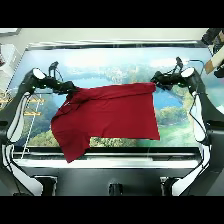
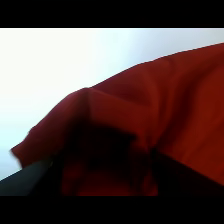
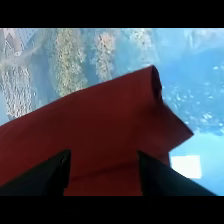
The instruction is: Fold the clothes and pants, and hang the long-sleeved shirts on hangers.
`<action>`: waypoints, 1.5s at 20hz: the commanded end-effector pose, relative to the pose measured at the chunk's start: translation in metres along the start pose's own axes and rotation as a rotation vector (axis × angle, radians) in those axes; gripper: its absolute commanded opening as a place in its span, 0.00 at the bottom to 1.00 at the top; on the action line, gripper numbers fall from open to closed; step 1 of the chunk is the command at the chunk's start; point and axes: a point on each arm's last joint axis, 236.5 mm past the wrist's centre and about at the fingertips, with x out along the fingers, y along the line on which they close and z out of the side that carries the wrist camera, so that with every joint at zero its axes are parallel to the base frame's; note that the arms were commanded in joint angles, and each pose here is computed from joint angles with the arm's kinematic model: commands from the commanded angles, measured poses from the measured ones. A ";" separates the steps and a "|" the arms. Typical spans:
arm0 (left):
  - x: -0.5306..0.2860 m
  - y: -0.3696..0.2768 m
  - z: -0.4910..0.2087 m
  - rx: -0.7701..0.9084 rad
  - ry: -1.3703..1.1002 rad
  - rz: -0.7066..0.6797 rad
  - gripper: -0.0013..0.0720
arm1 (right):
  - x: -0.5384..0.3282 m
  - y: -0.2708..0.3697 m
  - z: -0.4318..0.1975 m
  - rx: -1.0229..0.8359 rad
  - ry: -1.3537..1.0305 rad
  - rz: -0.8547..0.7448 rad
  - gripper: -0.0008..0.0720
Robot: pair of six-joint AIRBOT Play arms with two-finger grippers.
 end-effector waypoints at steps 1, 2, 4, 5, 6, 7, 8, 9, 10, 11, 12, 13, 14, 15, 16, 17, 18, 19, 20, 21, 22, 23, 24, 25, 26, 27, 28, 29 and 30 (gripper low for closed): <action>-0.054 0.012 -0.005 -0.018 0.019 -0.009 0.82 | -0.058 -0.024 -0.014 -0.073 0.116 -0.063 0.68; -0.074 0.018 -0.003 -0.042 -0.009 -0.010 0.82 | -0.079 -0.039 -0.025 -0.109 0.178 -0.105 0.67; -0.109 0.034 -0.016 -0.088 -0.043 0.011 0.82 | -0.117 -0.072 -0.071 -0.153 0.388 -0.171 0.67; -0.120 0.040 -0.029 -0.120 -0.041 0.013 0.82 | -0.126 -0.076 -0.086 -0.063 0.420 -0.127 0.67; -0.126 0.044 -0.050 -0.152 -0.028 0.010 0.82 | -0.133 -0.079 -0.105 -0.015 0.464 -0.084 0.67; -0.129 0.046 -0.073 -0.184 -0.007 0.006 0.82 | -0.139 -0.086 -0.130 0.031 0.519 -0.074 0.67; -0.130 0.048 -0.096 -0.225 0.006 0.000 0.82 | -0.142 -0.089 -0.151 0.075 0.544 -0.058 0.67; -0.130 0.048 -0.123 -0.266 0.025 -0.006 0.82 | -0.145 -0.094 -0.176 0.099 0.571 -0.051 0.67; -0.130 0.049 -0.149 -0.298 0.043 -0.002 0.82 | -0.146 -0.097 -0.200 0.119 0.590 -0.050 0.67; -0.129 0.049 -0.172 -0.325 0.055 0.000 0.82 | -0.147 -0.098 -0.222 0.126 0.608 -0.048 0.67; -0.129 0.048 -0.193 -0.347 0.062 0.004 0.82 | -0.146 -0.098 -0.241 0.134 0.619 -0.038 0.67; -0.128 0.047 -0.209 -0.362 0.067 0.006 0.82 | -0.143 -0.099 -0.257 0.143 0.622 -0.033 0.67; -0.128 0.046 -0.223 -0.374 0.069 0.008 0.82 | -0.141 -0.100 -0.269 0.145 0.620 -0.030 0.67; -0.127 0.044 -0.232 -0.382 0.074 0.007 0.82 | -0.139 -0.103 -0.278 0.146 0.622 -0.032 0.67; -0.127 0.042 -0.238 -0.382 0.077 0.007 0.82 | -0.137 -0.105 -0.285 0.149 0.629 -0.030 0.67; -0.127 0.041 -0.240 -0.382 0.077 0.006 0.82 | -0.134 -0.107 -0.291 0.146 0.632 -0.029 0.67; -0.128 0.040 -0.241 -0.381 0.079 0.005 0.82 | -0.130 -0.111 -0.294 0.142 0.626 -0.032 0.67; -0.128 0.040 -0.241 -0.381 0.080 0.005 0.82 | -0.127 -0.112 -0.296 0.141 0.615 -0.030 0.67; -0.128 0.040 -0.241 -0.381 0.080 0.005 0.82 | -0.123 -0.111 -0.296 0.142 0.599 -0.019 0.67; -0.128 0.040 -0.241 -0.382 0.080 0.005 0.82 | -0.119 -0.110 -0.295 0.139 0.580 -0.004 0.67; -0.128 0.040 -0.241 -0.382 0.081 0.004 0.82 | -0.116 -0.110 -0.294 0.142 0.564 0.001 0.67; -0.128 0.040 -0.242 -0.382 0.082 0.004 0.82 | -0.113 -0.109 -0.293 0.142 0.551 0.010 0.67; -0.128 0.040 -0.242 -0.382 0.083 0.003 0.82 | -0.111 -0.109 -0.293 0.144 0.544 0.010 0.66; -0.128 0.040 -0.242 -0.382 0.083 0.003 0.82 | -0.110 -0.111 -0.295 0.147 0.542 0.006 0.66; -0.128 0.040 -0.242 -0.382 0.083 0.003 0.82 | -0.109 -0.113 -0.297 0.150 0.540 0.000 0.66; -0.128 0.040 -0.242 -0.382 0.083 0.003 0.82 | -0.107 -0.115 -0.300 0.156 0.540 -0.002 0.66; -0.128 0.040 -0.242 -0.382 0.083 0.003 0.82 | -0.106 -0.116 -0.304 0.165 0.539 -0.006 0.66; -0.128 0.040 -0.242 -0.382 0.083 0.003 0.82 | -0.103 -0.116 -0.306 0.177 0.535 -0.002 0.66; -0.128 0.040 -0.242 -0.381 0.083 0.003 0.82 | -0.100 -0.112 -0.309 0.186 0.528 0.010 0.66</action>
